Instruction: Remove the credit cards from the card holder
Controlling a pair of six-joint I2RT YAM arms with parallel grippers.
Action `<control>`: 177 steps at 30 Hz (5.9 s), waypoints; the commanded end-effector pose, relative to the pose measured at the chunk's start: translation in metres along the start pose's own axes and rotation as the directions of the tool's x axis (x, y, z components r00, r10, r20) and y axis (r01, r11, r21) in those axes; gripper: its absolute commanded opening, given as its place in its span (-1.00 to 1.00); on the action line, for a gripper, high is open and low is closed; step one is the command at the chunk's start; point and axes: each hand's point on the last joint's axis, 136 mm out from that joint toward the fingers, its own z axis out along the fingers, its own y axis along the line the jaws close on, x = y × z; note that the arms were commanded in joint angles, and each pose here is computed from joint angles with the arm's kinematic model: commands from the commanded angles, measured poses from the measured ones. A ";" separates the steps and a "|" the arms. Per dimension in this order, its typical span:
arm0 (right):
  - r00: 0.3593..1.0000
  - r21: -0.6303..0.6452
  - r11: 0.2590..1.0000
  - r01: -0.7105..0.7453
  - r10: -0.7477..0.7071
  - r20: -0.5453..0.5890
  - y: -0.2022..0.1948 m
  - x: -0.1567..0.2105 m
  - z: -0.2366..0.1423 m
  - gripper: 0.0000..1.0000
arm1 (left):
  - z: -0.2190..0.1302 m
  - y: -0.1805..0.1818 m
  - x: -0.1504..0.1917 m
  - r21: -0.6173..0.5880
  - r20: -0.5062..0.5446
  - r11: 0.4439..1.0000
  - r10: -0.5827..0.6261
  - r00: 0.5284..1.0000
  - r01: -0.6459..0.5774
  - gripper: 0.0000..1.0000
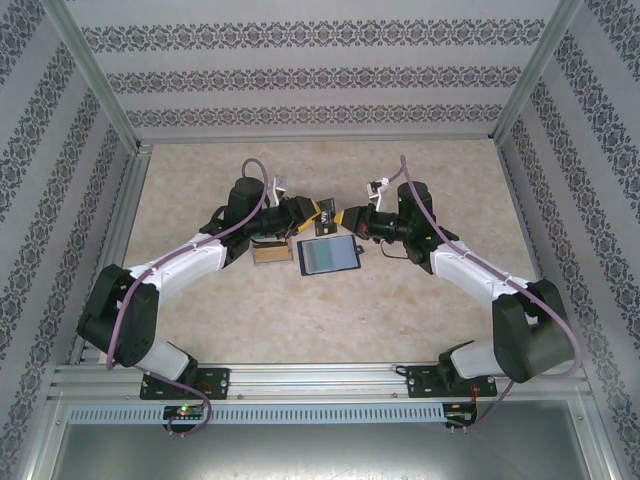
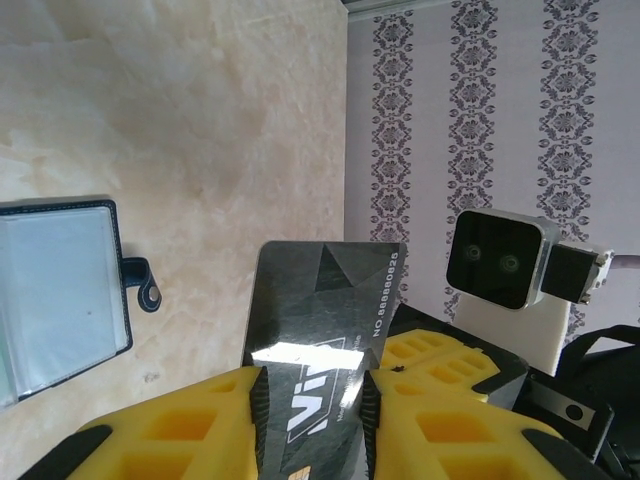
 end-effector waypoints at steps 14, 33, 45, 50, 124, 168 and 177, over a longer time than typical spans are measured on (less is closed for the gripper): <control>0.999 -0.052 0.998 0.039 -0.038 0.007 0.017 -0.006 0.004 -1.00 | -0.008 0.016 0.003 -0.065 0.015 0.998 0.022 1.000 -0.021 -0.33; 0.999 -0.029 1.000 0.004 -0.006 -0.046 -0.002 0.006 0.019 -0.76 | -0.011 -0.012 0.006 0.027 0.001 0.997 0.067 0.998 -0.067 -0.95; 1.000 0.050 0.999 -0.009 0.010 -0.006 -0.028 0.002 0.000 0.96 | -0.029 -0.010 0.009 -0.094 -0.013 0.972 0.217 0.976 -0.218 -1.00; 1.000 0.091 0.996 0.023 -0.024 0.011 -0.029 -0.001 -0.015 0.96 | -0.052 0.002 0.010 -0.263 -0.104 0.872 0.399 0.911 -0.412 -1.00; 0.987 0.272 0.956 0.108 -0.136 0.089 -0.037 0.012 -0.059 0.96 | -0.045 0.141 -0.085 -0.121 -0.754 -0.477 0.614 -0.232 -0.870 -0.54; 0.983 0.536 0.832 0.144 -0.056 -0.177 -0.128 0.043 -0.007 -0.65 | -0.065 0.089 0.002 -0.483 0.041 0.854 0.242 0.970 -0.192 -0.03; 0.967 0.612 0.763 0.207 -0.065 -0.246 -0.159 0.048 0.004 -0.64 | -0.024 0.106 0.033 -0.482 -0.004 0.867 0.142 0.990 -0.127 -0.20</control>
